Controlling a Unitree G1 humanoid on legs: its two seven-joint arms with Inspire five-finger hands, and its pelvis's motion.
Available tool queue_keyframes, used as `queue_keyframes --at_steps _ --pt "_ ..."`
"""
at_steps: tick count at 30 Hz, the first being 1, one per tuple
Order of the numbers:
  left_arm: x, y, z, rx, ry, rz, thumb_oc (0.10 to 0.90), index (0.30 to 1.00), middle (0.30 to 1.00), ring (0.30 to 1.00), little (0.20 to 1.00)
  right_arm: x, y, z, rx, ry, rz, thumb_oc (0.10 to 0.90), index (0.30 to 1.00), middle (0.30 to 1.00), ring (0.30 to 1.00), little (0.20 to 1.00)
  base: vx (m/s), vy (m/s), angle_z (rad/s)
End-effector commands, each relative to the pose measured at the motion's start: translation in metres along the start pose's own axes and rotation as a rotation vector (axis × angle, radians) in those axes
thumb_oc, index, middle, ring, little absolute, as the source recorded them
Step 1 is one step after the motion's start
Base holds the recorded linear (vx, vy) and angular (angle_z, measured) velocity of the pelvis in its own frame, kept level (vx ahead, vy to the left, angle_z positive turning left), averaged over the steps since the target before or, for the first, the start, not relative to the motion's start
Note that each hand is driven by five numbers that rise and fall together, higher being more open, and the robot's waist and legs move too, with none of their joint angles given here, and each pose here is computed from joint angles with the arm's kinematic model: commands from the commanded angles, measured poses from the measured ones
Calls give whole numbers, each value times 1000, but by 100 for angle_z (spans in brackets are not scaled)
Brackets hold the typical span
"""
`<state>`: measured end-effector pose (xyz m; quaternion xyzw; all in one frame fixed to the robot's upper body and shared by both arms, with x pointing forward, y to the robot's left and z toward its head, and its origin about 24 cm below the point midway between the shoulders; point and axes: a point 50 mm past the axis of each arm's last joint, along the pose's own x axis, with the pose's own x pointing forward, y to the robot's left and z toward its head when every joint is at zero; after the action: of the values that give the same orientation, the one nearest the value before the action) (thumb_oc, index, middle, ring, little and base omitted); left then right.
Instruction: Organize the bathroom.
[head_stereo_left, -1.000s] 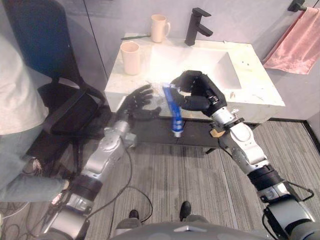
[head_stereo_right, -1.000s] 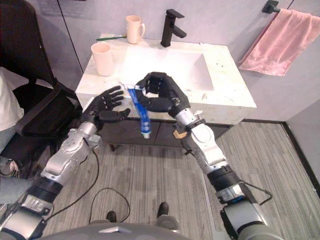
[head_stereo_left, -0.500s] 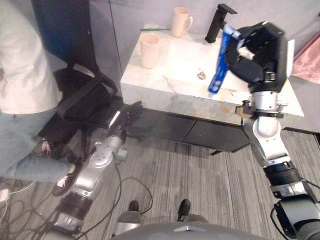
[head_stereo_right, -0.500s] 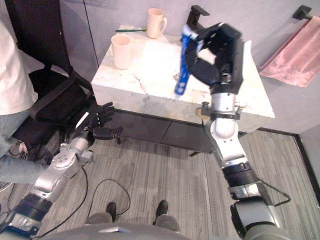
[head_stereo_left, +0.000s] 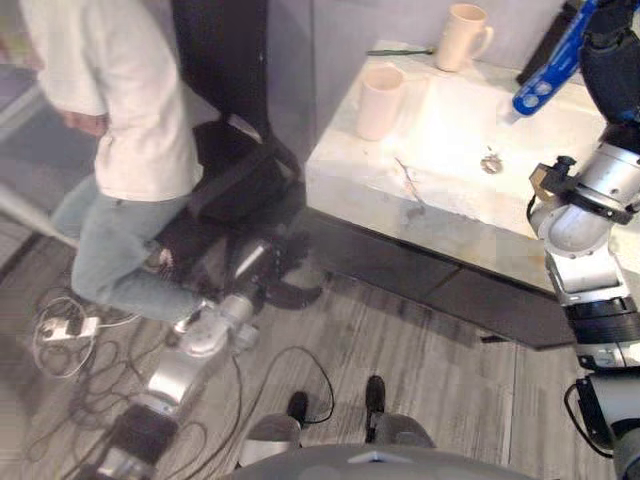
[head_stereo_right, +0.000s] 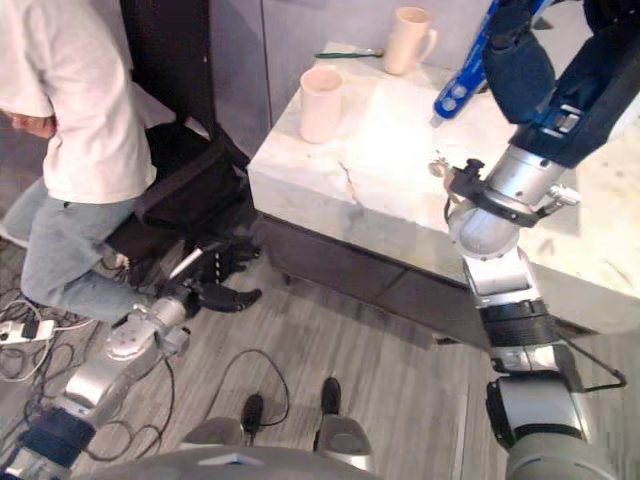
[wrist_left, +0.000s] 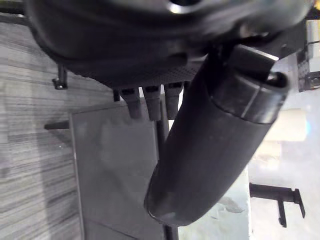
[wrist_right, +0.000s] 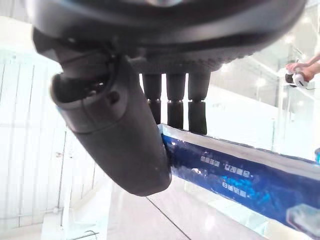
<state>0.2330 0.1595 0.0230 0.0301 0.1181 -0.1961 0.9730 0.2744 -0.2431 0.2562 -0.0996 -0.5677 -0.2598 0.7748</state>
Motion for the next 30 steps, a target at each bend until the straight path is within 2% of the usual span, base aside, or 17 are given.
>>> queue_keyframes --at_steps 1,8,11,18,24,30 --pt "7 -12 42 15 -222 -102 800 900 900 900 900 58 5 27 21 -243 -33 400 300 300 300 300 270 -204 41" --pt "-5 -26 33 -25 -230 -155 800 900 900 900 900 62 5 21 1 -231 10 400 300 300 300 300 234 -162 24" --pt "-7 -41 29 -57 -226 -213 800 900 900 900 900 64 5 20 -16 -239 12 400 300 300 300 300 182 -138 25" --pt "-8 -61 30 -28 -251 -313 800 900 900 900 900 65 -2 20 -65 -255 40 400 300 300 300 300 95 -71 26" --pt "-7 -69 25 -4 -219 -427 800 900 900 900 900 53 -17 11 -188 -264 36 400 300 300 300 300 262 68 63" --pt "-7 -68 22 3 -184 -418 800 900 900 900 900 60 -30 10 -168 -256 22 400 300 300 300 300 128 102 -9"
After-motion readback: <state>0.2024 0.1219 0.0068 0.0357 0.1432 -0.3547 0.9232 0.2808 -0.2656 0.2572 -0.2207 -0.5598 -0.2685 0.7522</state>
